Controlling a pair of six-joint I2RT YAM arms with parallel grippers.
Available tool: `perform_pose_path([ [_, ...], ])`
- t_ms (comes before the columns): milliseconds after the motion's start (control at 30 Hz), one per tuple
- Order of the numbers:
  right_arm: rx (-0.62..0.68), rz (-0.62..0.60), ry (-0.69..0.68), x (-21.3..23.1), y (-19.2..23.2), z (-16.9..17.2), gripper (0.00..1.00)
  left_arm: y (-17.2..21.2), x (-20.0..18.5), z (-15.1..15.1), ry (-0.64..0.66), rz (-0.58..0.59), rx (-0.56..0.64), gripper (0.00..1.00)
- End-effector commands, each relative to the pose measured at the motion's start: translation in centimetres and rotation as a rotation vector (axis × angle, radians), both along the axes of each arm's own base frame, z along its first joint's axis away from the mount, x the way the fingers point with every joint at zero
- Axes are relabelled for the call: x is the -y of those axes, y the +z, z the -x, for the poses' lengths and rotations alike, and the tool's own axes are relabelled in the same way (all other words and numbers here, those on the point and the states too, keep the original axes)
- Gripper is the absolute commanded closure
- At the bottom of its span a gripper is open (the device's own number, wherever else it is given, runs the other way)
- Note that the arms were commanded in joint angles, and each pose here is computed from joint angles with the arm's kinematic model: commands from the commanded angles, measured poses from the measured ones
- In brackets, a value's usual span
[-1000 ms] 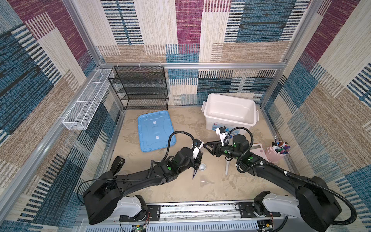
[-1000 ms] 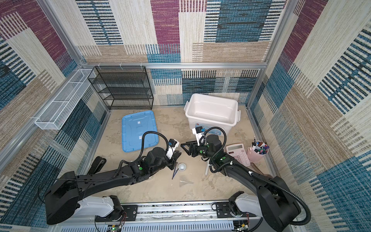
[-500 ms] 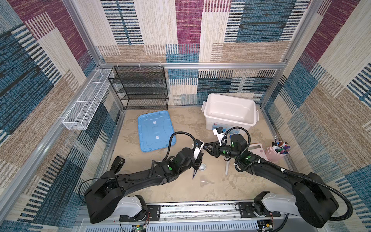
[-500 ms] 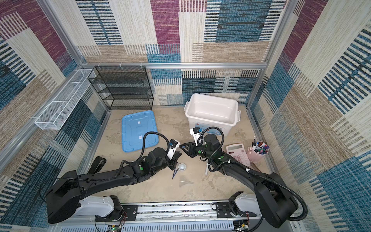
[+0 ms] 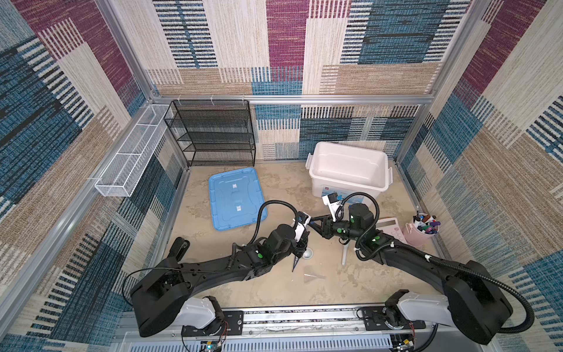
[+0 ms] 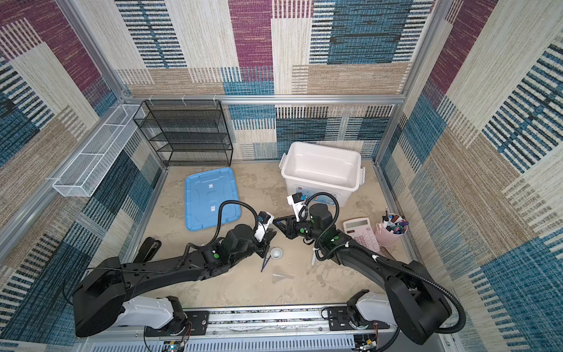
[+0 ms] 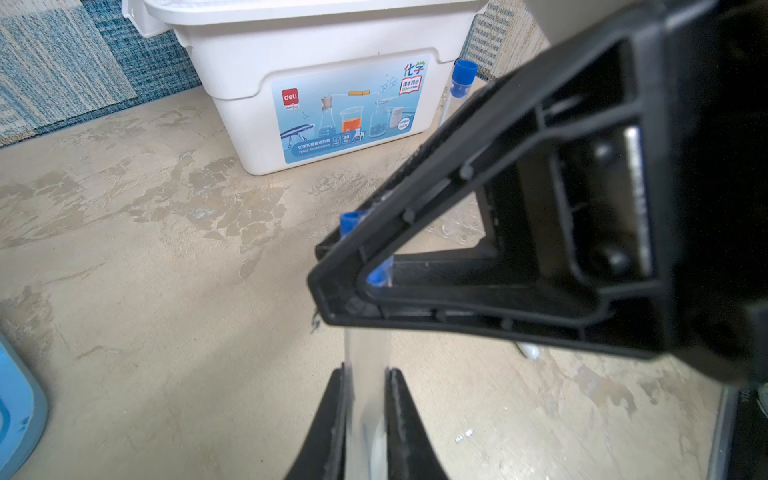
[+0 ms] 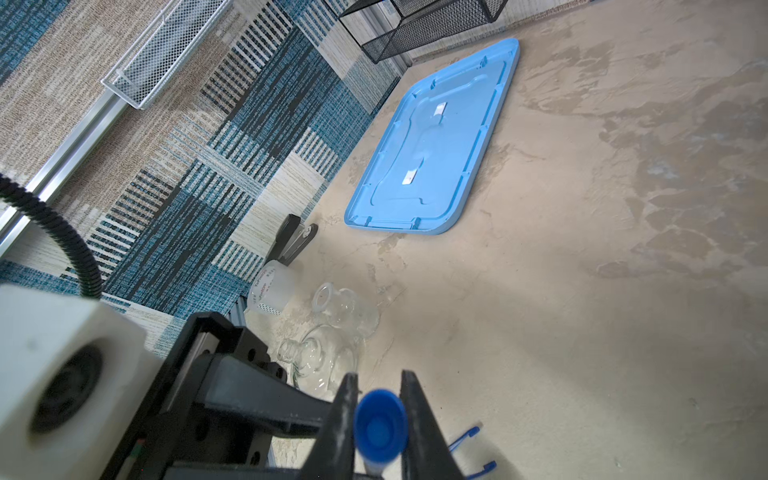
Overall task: Organize the chemistry lab equipment
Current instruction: 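Grasp the tube's blue cap with the right gripper above the left gripper, then open the left gripper to release the tube while the right gripper holds it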
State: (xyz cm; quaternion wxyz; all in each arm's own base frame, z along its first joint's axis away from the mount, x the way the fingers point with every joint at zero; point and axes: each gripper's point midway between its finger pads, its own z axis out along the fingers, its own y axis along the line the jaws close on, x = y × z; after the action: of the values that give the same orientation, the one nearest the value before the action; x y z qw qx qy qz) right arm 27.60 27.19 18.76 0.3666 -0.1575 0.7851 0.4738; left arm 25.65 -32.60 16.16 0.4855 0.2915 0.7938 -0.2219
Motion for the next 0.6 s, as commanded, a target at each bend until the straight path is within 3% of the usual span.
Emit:
perform_pose_path([
  [0, 0.023, -0.001, -0.007, 0.0, 0.6, -0.2, 0.82, 1.1, 0.2, -0.4, 0.006, 0.025, 0.037, 0.88],
  [133, 0.03, 0.011, -0.022, 0.3, 0.6, -0.2, 0.83, 0.9, 0.1, -0.5, 0.013, 0.021, 0.031, 0.85],
  [567, 0.094, 0.123, -0.212, 4.4, 1.8, -0.3, 0.84, 0.7, -2.6, -0.6, 0.113, 0.017, 0.05, 0.3],
])
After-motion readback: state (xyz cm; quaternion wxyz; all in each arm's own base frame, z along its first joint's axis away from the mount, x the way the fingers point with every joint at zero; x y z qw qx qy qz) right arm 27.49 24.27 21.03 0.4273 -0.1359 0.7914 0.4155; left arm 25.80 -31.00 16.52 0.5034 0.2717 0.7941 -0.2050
